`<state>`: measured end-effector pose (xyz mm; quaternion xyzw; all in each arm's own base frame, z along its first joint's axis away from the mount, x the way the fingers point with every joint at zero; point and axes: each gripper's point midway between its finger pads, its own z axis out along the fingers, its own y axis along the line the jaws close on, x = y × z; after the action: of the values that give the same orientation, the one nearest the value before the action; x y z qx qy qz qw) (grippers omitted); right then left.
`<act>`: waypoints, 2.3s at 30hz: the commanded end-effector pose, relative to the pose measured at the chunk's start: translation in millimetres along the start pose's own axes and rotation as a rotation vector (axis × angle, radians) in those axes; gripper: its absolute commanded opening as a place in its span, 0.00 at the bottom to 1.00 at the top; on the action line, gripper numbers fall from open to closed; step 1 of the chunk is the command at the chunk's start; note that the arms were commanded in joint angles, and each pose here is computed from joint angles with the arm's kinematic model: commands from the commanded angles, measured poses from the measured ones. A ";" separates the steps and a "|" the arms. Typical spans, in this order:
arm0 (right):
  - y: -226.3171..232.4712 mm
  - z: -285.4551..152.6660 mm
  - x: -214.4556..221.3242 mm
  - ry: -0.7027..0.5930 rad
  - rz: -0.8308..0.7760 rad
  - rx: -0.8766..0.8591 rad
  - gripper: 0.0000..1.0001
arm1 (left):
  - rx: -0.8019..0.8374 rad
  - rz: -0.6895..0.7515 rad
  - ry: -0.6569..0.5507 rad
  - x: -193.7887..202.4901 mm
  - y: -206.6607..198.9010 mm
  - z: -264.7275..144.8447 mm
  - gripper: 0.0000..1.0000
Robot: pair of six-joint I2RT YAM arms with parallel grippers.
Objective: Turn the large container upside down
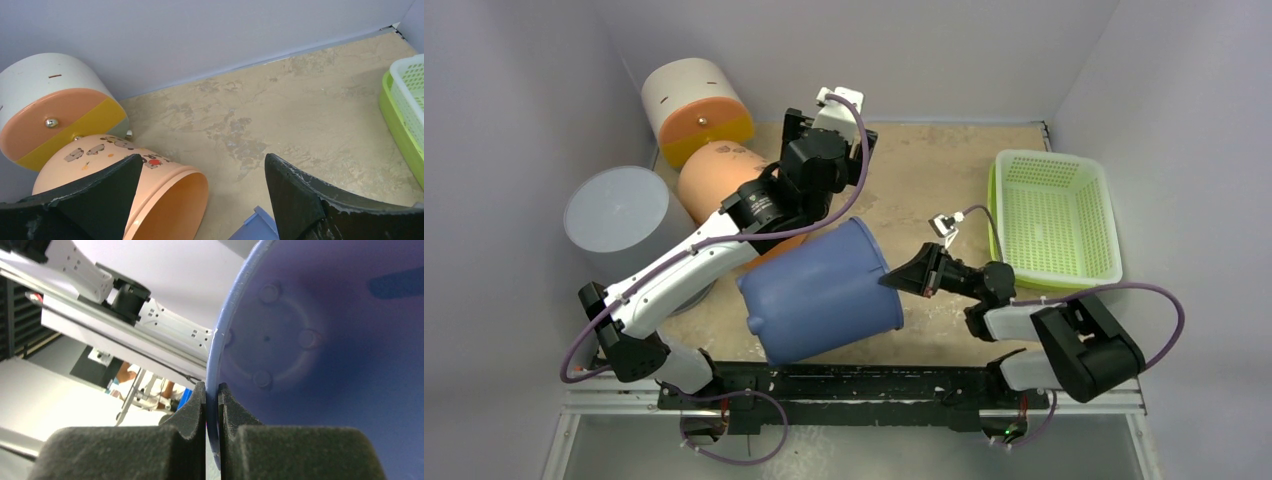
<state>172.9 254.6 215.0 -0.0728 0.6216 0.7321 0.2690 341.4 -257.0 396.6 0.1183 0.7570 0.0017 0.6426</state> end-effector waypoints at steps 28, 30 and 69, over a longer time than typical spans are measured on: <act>-135.1 -103.0 -64.2 -0.216 -0.145 0.496 0.17 | -0.064 0.012 -0.029 -3.6 19.8 -10.6 0.89; -149.3 -114.3 -75.7 -0.225 -0.190 0.634 0.23 | -0.061 0.014 -0.027 -2.8 17.7 -8.9 0.89; -155.8 -147.5 -161.3 -0.340 -0.399 1.091 0.84 | 0.059 0.003 0.006 12.7 -8.9 -4.3 0.89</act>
<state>328.7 74.4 100.2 0.0953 0.8390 0.2597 0.4685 339.6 -260.0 377.9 0.1407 0.7626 0.0090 0.6314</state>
